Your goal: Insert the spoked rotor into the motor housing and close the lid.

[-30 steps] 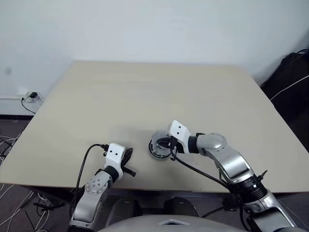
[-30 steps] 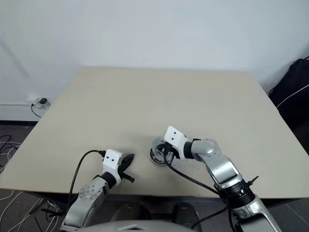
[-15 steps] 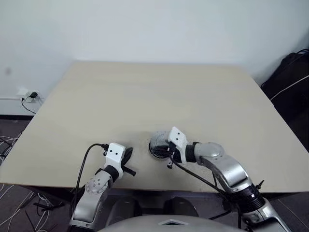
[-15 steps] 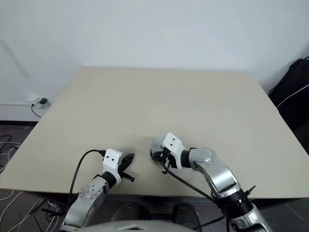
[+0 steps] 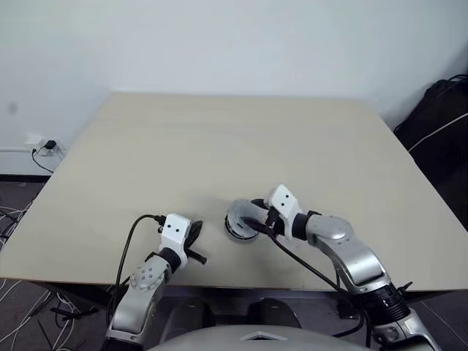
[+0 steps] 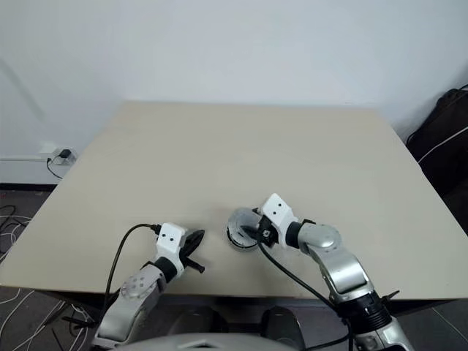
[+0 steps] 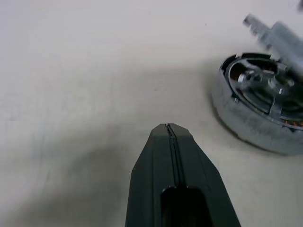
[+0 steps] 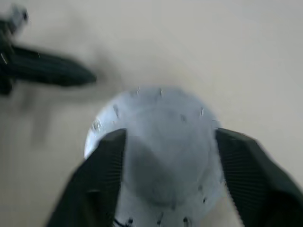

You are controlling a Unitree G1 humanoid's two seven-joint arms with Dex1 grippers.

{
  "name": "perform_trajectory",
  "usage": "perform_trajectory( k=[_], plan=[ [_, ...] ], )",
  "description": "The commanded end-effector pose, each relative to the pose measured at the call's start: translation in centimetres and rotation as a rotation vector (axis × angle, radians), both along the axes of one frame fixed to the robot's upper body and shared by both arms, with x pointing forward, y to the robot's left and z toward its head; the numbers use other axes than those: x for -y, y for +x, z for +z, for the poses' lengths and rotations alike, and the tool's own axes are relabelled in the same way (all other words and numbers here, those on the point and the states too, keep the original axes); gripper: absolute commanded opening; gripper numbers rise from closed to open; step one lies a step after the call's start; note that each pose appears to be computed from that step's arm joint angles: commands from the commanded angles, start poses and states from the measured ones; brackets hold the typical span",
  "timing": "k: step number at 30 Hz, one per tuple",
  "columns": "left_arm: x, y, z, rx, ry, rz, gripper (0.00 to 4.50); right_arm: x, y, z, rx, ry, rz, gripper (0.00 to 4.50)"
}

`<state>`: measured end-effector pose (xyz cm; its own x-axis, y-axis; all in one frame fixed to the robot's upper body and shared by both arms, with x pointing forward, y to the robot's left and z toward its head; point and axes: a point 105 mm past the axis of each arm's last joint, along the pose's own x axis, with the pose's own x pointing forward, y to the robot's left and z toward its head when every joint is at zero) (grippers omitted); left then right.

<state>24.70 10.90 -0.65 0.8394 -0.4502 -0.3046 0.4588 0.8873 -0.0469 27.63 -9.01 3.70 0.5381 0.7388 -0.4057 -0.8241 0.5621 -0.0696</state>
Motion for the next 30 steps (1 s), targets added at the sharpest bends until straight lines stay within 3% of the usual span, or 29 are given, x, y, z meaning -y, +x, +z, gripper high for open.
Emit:
perform_trajectory(
  k=[1,2,17,20,22,30],
  plan=[
    [0.4,0.4,1.0,0.039,-0.009,-0.018,0.0,-0.4,0.7,0.7,0.052,0.002,0.013,4.21],
    [0.4,0.4,1.0,0.04,-0.008,-0.018,0.0,-0.4,0.7,0.4,0.05,-0.014,0.018,4.48],
    [0.1,0.1,0.9,0.037,-0.004,-0.007,0.0,-0.8,0.7,-1.1,-0.062,0.001,0.01,4.48],
    [0.1,0.1,0.9,0.036,-0.003,-0.007,0.0,-0.6,0.5,-1.5,-0.092,-0.025,0.023,3.91],
    [0.1,0.0,0.9,0.036,-0.003,-0.006,0.0,-0.5,0.6,-1.6,-0.098,-0.032,0.02,3.25],
    [0.1,0.0,1.0,0.035,-0.004,0.0,0.0,-0.3,0.8,-1.4,-0.105,-0.048,0.012,3.16]
  ],
)
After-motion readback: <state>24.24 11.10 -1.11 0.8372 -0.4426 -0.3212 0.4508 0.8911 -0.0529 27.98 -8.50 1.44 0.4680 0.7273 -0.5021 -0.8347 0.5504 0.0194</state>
